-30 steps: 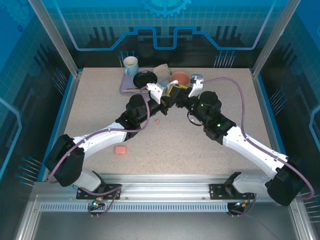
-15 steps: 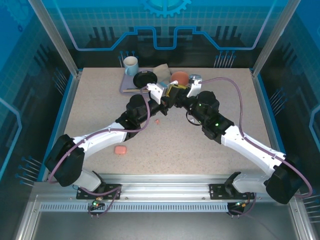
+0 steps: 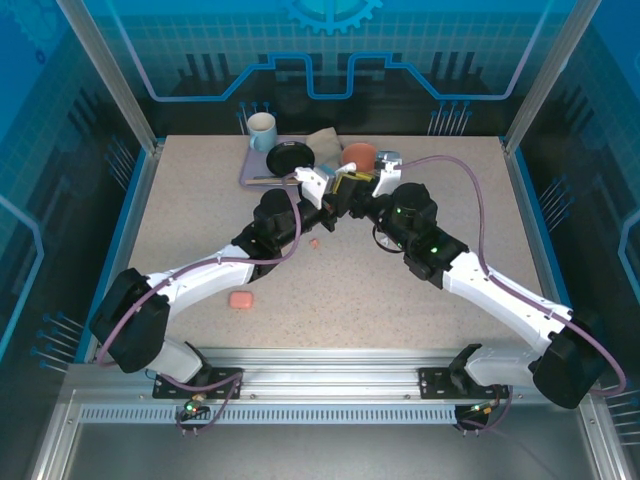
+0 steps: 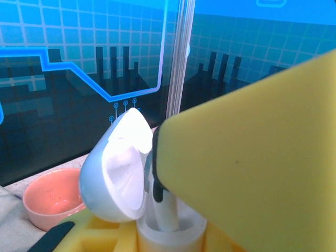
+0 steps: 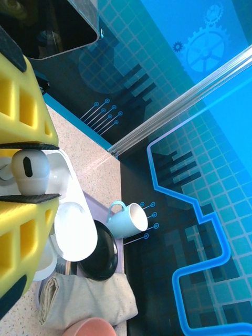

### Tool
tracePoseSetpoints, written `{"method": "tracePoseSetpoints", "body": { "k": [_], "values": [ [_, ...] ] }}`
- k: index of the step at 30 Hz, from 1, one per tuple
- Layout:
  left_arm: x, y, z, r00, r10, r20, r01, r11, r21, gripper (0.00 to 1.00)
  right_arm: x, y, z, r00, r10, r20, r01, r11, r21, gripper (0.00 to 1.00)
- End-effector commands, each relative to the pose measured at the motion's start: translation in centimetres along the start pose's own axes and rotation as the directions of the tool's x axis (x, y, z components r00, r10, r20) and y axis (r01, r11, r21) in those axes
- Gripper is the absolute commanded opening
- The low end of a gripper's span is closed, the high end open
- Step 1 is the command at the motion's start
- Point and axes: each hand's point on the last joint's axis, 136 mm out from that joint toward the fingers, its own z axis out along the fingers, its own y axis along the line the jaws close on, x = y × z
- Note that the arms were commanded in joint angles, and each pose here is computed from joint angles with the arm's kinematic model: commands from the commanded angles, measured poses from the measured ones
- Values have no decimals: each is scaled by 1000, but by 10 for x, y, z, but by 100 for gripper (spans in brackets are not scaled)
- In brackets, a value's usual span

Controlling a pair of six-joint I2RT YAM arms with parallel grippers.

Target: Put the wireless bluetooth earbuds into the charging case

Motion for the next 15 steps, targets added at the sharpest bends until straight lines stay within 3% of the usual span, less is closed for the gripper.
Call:
{"method": "tracePoseSetpoints", "body": {
  "k": [1, 8, 15],
  "values": [
    [-31, -4, 3, 996, -2, 91, 2, 1000, 3, 0, 20, 9, -5, 997, -26, -69, 24, 999, -23, 28],
    [-31, -4, 3, 996, 0, 93, 0, 1000, 2, 0, 24, 8, -5, 996, -30, -87, 28, 999, -25, 31],
    [-25, -5, 1, 997, -4, 83, 3, 1000, 9, 0, 12, 6, -5, 997, -4, -74, 5, 1000, 6, 47]
  ]
}}
